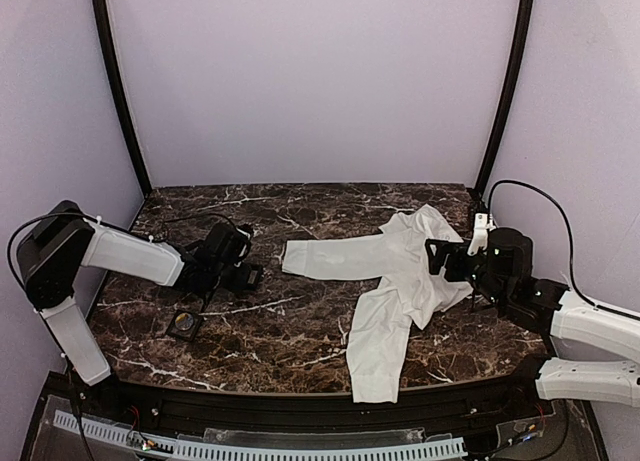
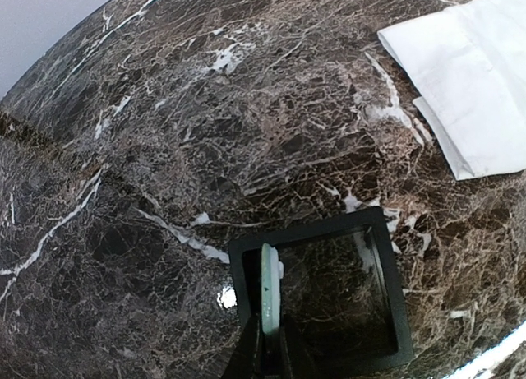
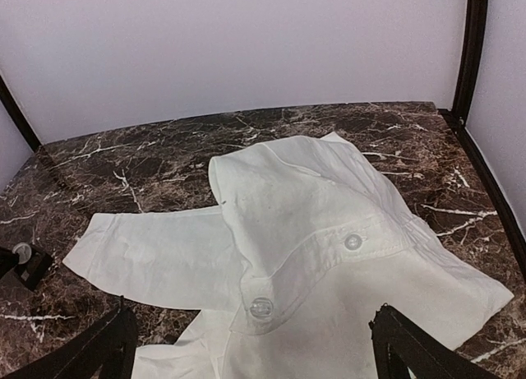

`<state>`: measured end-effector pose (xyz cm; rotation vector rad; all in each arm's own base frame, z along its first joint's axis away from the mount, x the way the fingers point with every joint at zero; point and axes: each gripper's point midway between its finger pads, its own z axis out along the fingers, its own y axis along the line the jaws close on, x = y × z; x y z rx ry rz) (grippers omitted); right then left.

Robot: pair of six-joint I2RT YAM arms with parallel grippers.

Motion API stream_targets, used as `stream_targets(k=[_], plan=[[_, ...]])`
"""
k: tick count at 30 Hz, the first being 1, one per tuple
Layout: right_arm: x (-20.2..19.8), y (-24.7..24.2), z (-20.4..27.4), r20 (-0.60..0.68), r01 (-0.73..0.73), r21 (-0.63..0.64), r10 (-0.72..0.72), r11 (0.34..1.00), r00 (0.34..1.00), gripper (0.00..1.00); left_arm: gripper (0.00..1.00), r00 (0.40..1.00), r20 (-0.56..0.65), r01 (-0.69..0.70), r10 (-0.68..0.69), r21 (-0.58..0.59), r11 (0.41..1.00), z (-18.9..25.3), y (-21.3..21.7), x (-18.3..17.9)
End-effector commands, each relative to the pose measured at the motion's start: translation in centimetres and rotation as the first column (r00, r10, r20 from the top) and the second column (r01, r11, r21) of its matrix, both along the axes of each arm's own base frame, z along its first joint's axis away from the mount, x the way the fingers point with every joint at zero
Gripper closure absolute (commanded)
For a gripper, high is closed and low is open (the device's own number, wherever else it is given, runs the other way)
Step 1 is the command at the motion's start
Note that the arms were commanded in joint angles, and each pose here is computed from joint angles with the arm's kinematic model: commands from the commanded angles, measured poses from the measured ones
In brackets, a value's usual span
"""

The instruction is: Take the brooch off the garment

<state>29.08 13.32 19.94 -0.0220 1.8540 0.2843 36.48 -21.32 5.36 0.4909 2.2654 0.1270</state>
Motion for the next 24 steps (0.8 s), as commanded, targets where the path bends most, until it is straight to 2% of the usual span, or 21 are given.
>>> stream_targets(k=[1,6,13,15,17,19,21,24], plan=[[-0.1,0.3,-0.7,-0.012,-0.01,-0.003,0.01,1.0,1.0,0.01,0.88,1.0,-0.002,0.012,-0.012,0.001,1.0,0.5,-0.3,0.3],[0.0,0.3,-0.9,-0.017,-0.005,-0.011,0.005,1.0,1.0,0.01,0.73,0.998,-0.025,0.056,-0.057,-0.043,0.997,0.4,-1.2,-0.2],[0.1,0.3,-1.0,-0.018,-0.003,-0.018,0.003,1.0,1.0,0.01,0.6,0.992,-0.025,0.119,-0.124,-0.138,0.983,1.5,-2.5,-1.2],[0.1,0.4,-0.9,-0.017,-0.008,-0.017,0.008,1.0,1.0,0.01,0.51,0.988,-0.011,0.147,-0.152,-0.183,0.972,2.4,-3.0,-1.7],[0.2,0.5,-0.9,-0.014,-0.014,-0.017,0.014,1.0,1.0,0.01,0.39,0.982,0.012,0.186,-0.188,-0.227,0.956,3.6,-3.6,-2.2],[0.3,0.8,-0.9,-0.012,-0.023,-0.021,0.023,1.0,1.0,0.01,0.22,0.978,0.031,0.208,-0.207,-0.252,0.945,4.5,-3.9,-2.5],[0.5,0.9,-0.8,-0.011,-0.026,-0.023,0.026,0.999,1.0,0.01,0.12,0.977,0.058,0.215,-0.208,-0.265,0.94,5.6,-3.8,-2.5],[1.1,1.0,-0.8,-0.012,-0.023,-0.042,0.023,0.999,1.0,0.01,0.04,0.979,0.079,0.203,-0.189,-0.266,0.942,6.4,-3.1,-2.1]])
